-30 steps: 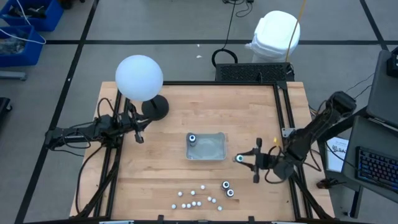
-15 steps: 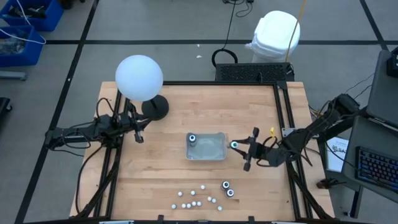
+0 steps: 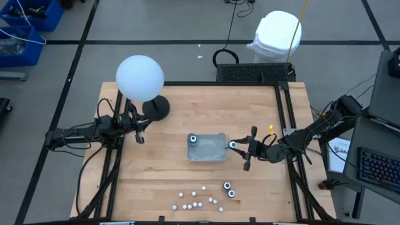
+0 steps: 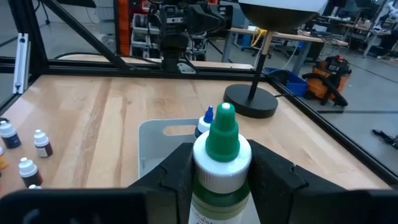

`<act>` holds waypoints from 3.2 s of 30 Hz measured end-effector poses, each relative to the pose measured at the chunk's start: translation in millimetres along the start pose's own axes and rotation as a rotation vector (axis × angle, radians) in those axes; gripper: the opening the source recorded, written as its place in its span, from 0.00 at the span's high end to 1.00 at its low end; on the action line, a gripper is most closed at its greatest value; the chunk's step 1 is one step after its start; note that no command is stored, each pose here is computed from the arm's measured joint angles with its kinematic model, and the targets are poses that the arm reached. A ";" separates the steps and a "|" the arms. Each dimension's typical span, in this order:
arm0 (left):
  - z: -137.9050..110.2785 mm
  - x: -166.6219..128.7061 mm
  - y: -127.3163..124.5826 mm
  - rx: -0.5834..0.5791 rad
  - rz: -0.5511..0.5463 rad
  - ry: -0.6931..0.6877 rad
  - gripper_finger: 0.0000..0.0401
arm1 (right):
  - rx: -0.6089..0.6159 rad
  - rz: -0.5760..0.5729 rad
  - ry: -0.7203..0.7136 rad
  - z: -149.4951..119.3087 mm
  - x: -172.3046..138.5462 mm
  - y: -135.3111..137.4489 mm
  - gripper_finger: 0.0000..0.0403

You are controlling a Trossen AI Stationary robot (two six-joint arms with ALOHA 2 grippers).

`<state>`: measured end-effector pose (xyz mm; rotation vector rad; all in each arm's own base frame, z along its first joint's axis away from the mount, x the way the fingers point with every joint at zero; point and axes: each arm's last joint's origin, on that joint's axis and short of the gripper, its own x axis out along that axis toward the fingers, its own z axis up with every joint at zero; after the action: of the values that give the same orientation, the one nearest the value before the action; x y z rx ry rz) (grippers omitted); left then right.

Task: Pick & Place food coloring
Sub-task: Put the large green food coloring bottle into the gray bin

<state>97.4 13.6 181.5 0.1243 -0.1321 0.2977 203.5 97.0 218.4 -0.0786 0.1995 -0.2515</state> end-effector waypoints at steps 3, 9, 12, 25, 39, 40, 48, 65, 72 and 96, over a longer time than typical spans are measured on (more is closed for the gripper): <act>0.0 0.0 0.0 0.000 0.000 0.000 0.84 | 0.000 0.000 0.000 0.0 0.0 0.0 0.72; -0.1 0.0 0.0 -0.001 0.000 0.001 0.84 | 0.061 0.026 -0.050 7.0 3.8 -3.1 0.71; -0.1 0.0 0.0 -0.001 0.000 0.001 0.84 | 0.073 0.064 -0.074 10.6 11.2 -8.0 0.72; 0.2 0.0 0.0 -0.002 0.001 -0.002 0.84 | 0.051 0.050 -0.048 31.6 66.2 -0.4 0.72; 0.2 0.0 0.1 -0.003 0.001 -0.002 0.84 | 0.027 0.021 -0.005 47.4 132.3 32.3 0.72; 0.1 0.0 0.0 -0.003 0.000 -0.001 0.84 | 0.032 0.019 -0.002 46.7 136.3 33.8 0.71; 0.0 0.0 0.0 0.000 0.000 0.000 0.84 | 0.081 -0.015 0.042 24.6 162.1 35.4 0.71; -0.2 0.0 0.0 0.024 0.000 0.002 0.84 | 0.130 -0.042 0.080 7.4 173.6 33.3 0.71; -0.3 0.0 0.0 0.024 0.000 0.003 0.84 | 0.131 -0.046 0.105 -15.5 184.5 39.3 0.71; -2.3 0.0 -0.3 0.045 -0.003 0.023 0.84 | 0.095 -0.059 0.166 -32.3 184.6 37.3 0.71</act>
<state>97.7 13.7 179.2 0.1660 -0.1023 0.2990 380.9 84.3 148.7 0.0311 0.3497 -0.3266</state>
